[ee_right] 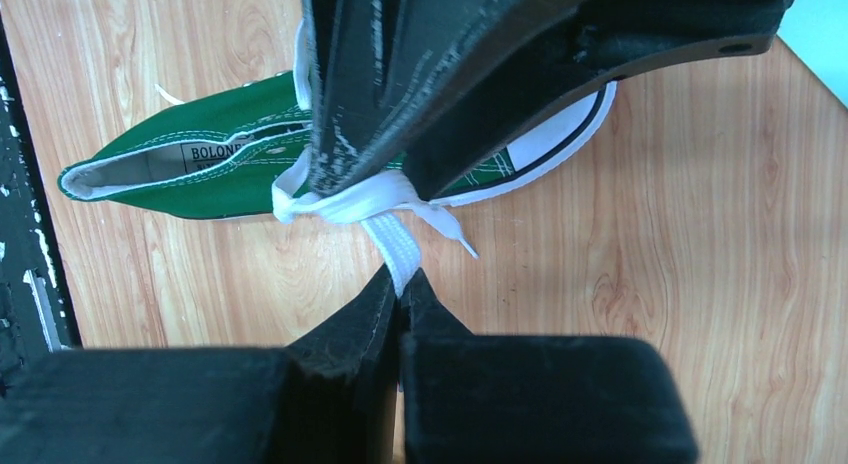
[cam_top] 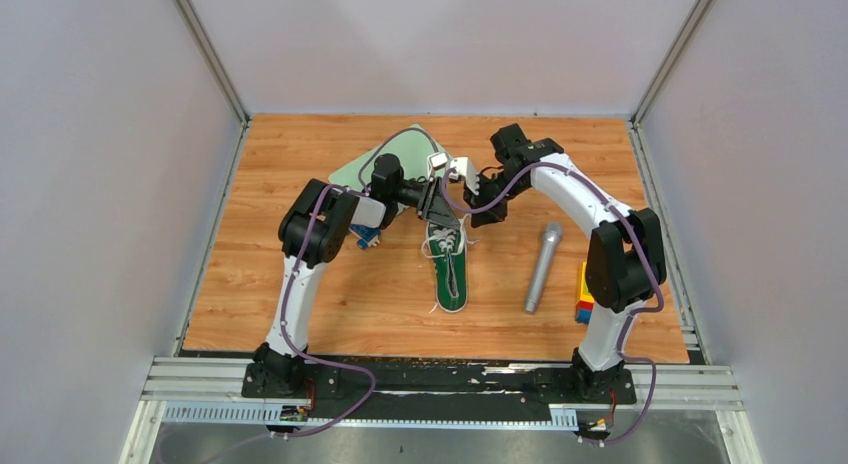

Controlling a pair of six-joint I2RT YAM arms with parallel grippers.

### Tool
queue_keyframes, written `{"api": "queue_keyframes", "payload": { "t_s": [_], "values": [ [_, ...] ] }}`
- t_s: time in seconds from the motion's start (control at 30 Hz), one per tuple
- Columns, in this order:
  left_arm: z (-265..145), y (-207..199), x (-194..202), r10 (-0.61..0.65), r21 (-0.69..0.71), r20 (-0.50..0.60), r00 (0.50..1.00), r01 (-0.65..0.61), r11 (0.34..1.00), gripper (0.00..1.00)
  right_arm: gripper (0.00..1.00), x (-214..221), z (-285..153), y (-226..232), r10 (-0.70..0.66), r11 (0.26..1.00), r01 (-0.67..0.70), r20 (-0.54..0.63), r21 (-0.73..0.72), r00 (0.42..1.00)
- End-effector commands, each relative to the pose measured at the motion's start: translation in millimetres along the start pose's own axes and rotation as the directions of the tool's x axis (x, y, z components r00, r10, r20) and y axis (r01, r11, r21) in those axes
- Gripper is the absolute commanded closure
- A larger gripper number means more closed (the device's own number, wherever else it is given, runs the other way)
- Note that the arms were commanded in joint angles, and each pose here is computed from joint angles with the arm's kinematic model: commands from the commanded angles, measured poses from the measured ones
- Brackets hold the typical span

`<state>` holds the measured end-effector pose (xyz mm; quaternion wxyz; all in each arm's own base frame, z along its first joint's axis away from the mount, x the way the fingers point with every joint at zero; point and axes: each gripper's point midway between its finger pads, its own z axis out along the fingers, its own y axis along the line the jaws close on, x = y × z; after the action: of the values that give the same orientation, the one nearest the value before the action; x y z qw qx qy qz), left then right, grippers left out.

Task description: Tie the shoes

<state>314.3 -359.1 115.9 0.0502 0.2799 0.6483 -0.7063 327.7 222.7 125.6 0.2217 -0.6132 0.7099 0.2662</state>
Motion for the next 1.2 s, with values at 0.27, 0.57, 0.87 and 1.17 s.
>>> {"api": "queue_keyframes", "payload": {
  "t_s": [0.27, 0.57, 0.87, 1.17],
  "values": [
    [2, -34, -6, 0.14, 0.029, -0.015, 0.99, -0.139, 0.99, 0.86, 0.98, -34, -21, 52, 0.232, 0.951, -0.214, 0.056, -0.222, 0.971],
    [-1, -32, -20, 0.18, -0.131, 0.054, 0.982, -0.172, 0.976, 0.97, 0.96, -50, -7, 77, 0.458, 0.81, -0.386, 0.066, -0.441, 0.886],
    [-19, -22, 8, 0.102, -0.342, -0.028, 0.994, -0.106, 0.934, 0.89, 0.97, -77, 14, 55, 0.564, 0.745, -0.415, 0.161, -0.523, 0.81],
    [-35, -31, 21, 0.028, -0.335, -0.044, 0.999, -0.041, 0.941, 0.72, 0.97, -65, 52, 60, 0.486, 0.826, -0.381, 0.183, -0.415, 0.855]
  ]
}}
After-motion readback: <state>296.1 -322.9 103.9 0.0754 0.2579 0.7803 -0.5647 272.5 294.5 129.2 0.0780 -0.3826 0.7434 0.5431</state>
